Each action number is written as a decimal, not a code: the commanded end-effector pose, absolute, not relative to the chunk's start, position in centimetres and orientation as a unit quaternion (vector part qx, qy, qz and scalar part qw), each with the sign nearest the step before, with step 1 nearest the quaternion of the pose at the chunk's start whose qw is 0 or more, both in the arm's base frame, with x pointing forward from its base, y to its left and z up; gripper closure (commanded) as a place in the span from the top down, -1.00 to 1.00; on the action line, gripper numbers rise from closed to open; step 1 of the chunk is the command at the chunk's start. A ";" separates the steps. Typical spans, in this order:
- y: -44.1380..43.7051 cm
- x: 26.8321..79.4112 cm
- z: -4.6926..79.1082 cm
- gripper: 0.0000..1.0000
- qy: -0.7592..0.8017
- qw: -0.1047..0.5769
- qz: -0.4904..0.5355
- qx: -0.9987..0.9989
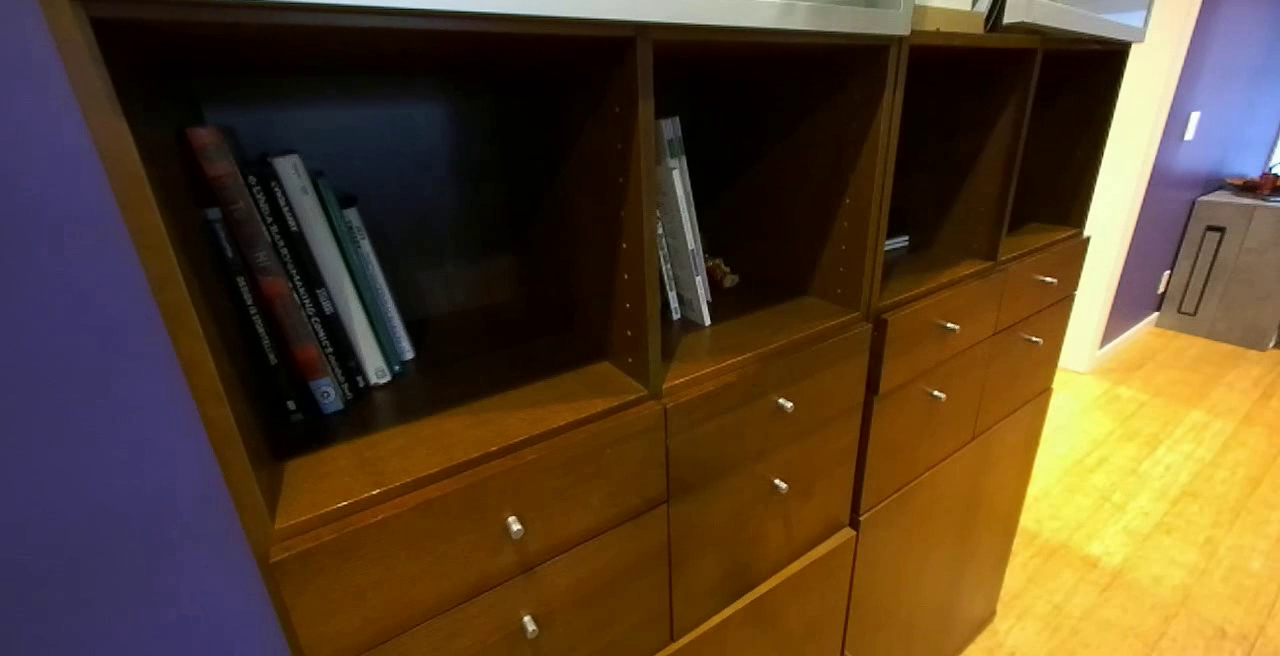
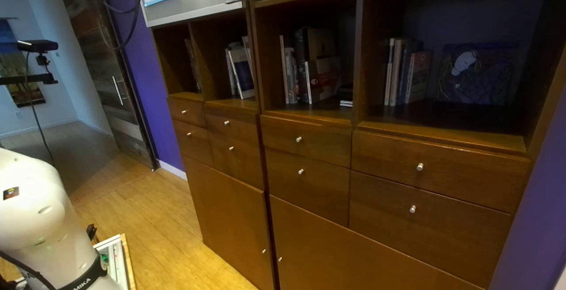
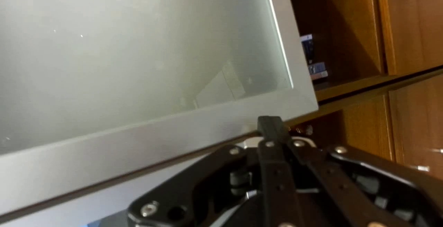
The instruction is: Open the top right cupboard door
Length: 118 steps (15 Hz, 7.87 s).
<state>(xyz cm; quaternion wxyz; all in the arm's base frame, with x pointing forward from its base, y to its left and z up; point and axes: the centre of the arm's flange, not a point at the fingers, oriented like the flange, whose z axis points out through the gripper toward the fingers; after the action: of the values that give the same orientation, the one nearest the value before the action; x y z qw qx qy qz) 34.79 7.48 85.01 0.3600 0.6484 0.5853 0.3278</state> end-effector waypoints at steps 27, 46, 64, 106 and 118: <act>8.0 41.4 83.1 -1.00 0.648 0.312 0.430 0.545; 6.7 44.9 82.4 -1.00 0.643 0.328 0.449 0.527; 7.2 46.2 82.4 -1.00 0.648 0.340 0.456 0.506; -4.1 20.4 86.7 -1.00 0.555 0.421 0.279 0.661; -8.5 16.0 86.5 -1.00 0.519 0.410 0.277 0.697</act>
<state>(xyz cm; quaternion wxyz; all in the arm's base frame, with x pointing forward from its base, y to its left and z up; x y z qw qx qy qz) 15.08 -3.42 86.40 0.3661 0.6715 0.5650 0.3095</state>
